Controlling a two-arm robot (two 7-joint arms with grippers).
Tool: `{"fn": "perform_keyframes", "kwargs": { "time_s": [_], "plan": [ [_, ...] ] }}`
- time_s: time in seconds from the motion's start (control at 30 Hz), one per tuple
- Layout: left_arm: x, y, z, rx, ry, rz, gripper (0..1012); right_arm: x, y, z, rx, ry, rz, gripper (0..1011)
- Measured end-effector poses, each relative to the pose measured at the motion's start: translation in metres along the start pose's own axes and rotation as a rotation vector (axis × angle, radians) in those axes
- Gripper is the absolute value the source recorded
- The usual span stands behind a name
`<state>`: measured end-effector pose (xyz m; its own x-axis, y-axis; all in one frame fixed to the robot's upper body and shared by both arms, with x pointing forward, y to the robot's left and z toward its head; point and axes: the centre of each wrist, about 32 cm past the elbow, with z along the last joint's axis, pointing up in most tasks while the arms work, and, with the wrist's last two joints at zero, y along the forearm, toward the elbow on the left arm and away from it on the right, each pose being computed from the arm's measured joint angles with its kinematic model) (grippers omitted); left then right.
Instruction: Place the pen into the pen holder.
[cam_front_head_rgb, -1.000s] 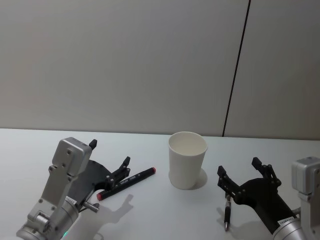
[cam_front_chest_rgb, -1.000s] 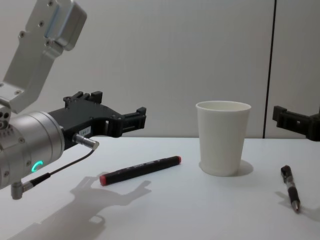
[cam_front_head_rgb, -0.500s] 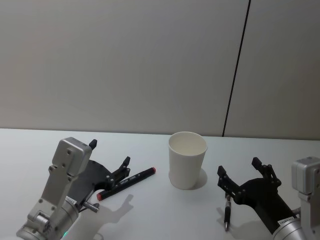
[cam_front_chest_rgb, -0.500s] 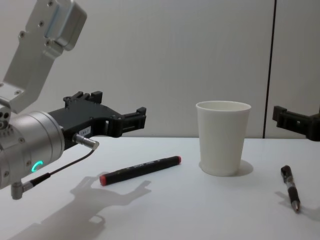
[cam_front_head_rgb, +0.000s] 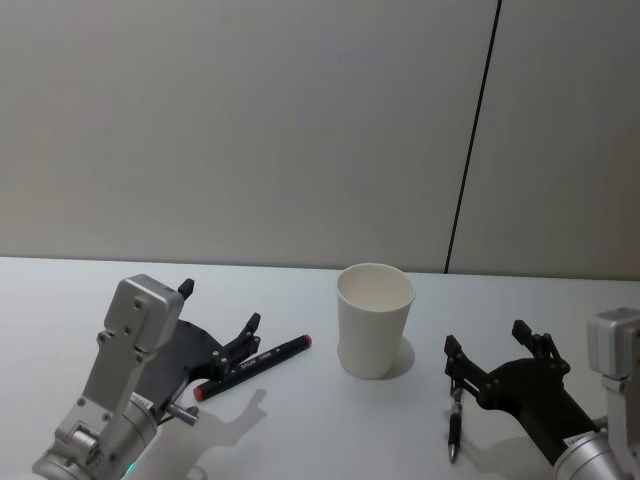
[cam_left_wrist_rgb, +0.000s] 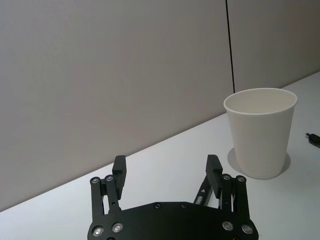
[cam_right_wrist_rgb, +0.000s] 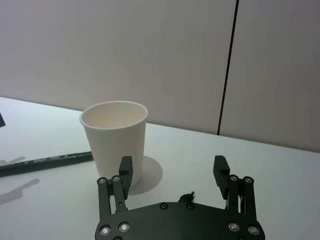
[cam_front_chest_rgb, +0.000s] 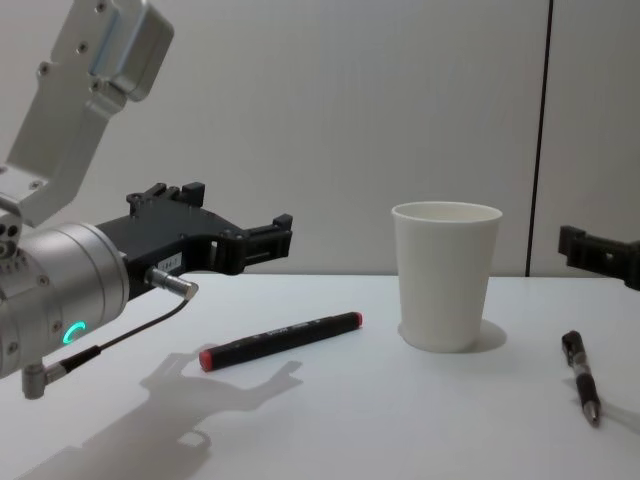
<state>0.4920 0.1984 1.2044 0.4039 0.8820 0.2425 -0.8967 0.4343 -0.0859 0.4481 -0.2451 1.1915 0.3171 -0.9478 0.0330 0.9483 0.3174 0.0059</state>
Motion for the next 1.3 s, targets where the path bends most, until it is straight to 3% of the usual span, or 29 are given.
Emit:
{"fn": "perform_keyframes", "kwargs": {
  "time_s": [0.37,0.83,1.3],
  "plan": [
    [0.0,0.0,0.0,0.0,0.0,0.0,1003,0.001,-0.007,0.006,-0.057,0.028,-0.016,1001],
    [0.0,0.0,0.0,0.0,0.0,0.0,1003,-0.007,-0.013,0.017,-0.141,0.071,-0.037,1001],
    [0.0,0.0,0.0,0.0,0.0,0.0,1003,-0.019,-0.005,0.031,-0.248,0.028,-0.071,1001]
  ]
}}
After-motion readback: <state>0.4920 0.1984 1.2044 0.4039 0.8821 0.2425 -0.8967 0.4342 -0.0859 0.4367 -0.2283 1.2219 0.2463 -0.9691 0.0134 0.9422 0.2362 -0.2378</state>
